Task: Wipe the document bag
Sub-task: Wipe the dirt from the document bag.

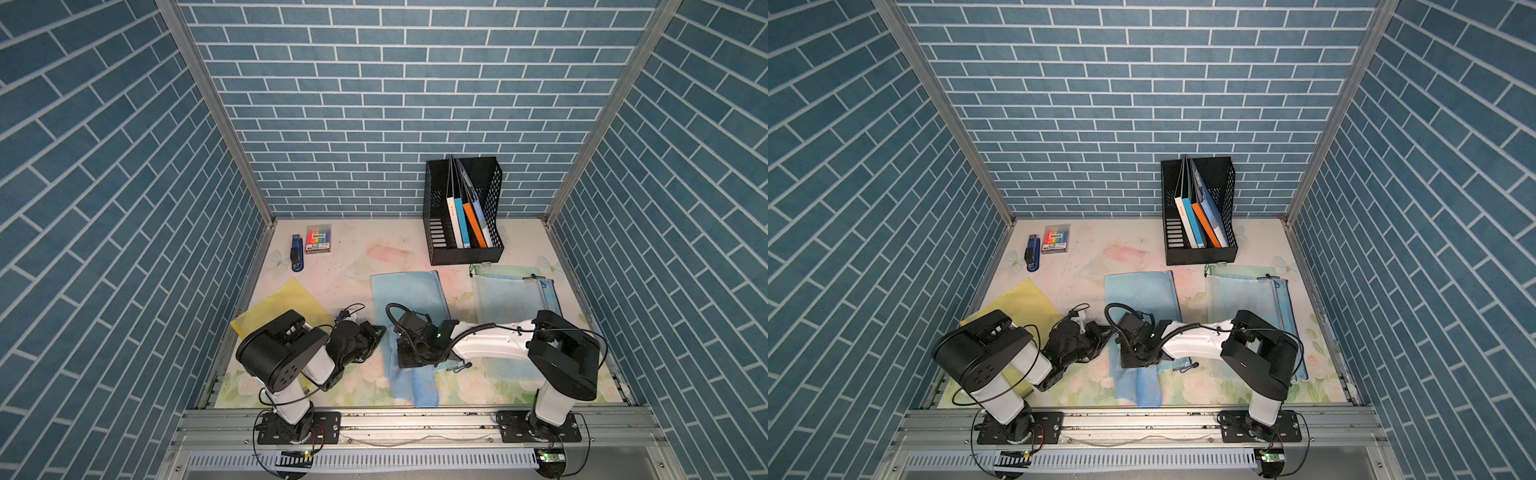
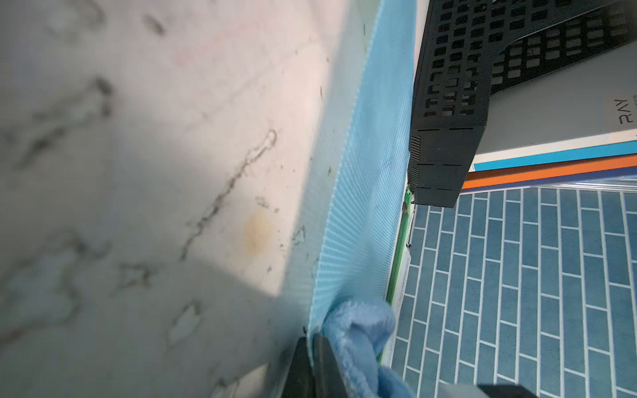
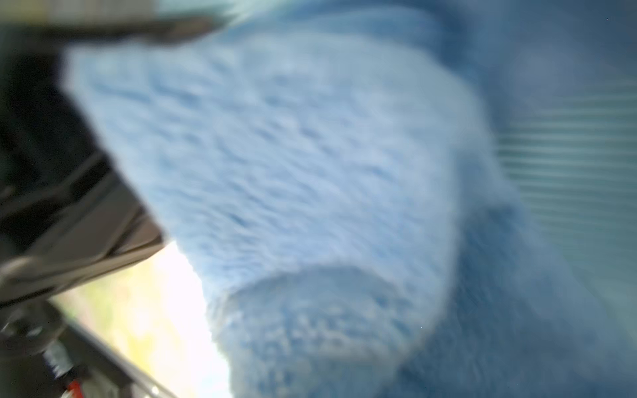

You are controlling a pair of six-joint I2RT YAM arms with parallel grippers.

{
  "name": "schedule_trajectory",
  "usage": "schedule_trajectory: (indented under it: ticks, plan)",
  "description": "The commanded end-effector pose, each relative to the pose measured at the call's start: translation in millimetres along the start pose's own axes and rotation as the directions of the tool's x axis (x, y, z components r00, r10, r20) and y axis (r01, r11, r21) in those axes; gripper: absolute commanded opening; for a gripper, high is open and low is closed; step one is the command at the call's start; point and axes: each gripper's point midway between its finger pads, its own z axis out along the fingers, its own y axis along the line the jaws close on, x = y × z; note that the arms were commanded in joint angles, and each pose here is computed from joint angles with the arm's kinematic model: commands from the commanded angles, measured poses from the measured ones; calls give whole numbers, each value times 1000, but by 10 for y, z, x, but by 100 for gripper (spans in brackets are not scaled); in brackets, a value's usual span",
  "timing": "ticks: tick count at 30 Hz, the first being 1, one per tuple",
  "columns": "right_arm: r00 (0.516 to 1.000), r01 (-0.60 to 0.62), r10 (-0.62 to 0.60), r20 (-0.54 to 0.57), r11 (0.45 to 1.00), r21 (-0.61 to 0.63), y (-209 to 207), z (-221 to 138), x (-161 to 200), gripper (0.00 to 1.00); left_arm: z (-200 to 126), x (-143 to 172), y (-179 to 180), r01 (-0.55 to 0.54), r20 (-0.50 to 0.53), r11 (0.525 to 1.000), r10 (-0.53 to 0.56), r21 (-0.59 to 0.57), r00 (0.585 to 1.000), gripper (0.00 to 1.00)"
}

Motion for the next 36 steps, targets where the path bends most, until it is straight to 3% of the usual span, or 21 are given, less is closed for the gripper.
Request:
schedule_trajectory:
  ticks: [1,7,13,18,24,30,36]
  plan:
    - [994,-101,107,-4,956,274,-890,-122,109,0,-30,101,178,-32,-63,998,29,-55,998,0]
    - [989,-135,148,-15,935,327,-1244,-353,9,0,30,233,124,-79,-166,996,73,-33,983,0]
    - [989,-106,129,-66,955,277,-1015,-219,-279,0,20,332,99,-130,-229,991,123,-16,966,0]
    - [992,-72,93,-90,974,216,-614,-21,-593,0,35,338,65,-142,-237,990,136,-7,962,0]
    - [994,-38,53,-97,989,145,-276,-24,-823,0,37,304,-35,-165,-223,986,162,4,961,0]
    - [995,-26,39,-91,990,141,-278,-83,-836,0,51,276,-151,-222,-221,975,219,13,950,0]
    - [995,-20,45,-93,968,251,-576,-47,-916,0,47,268,-144,-229,-221,973,224,4,949,0]
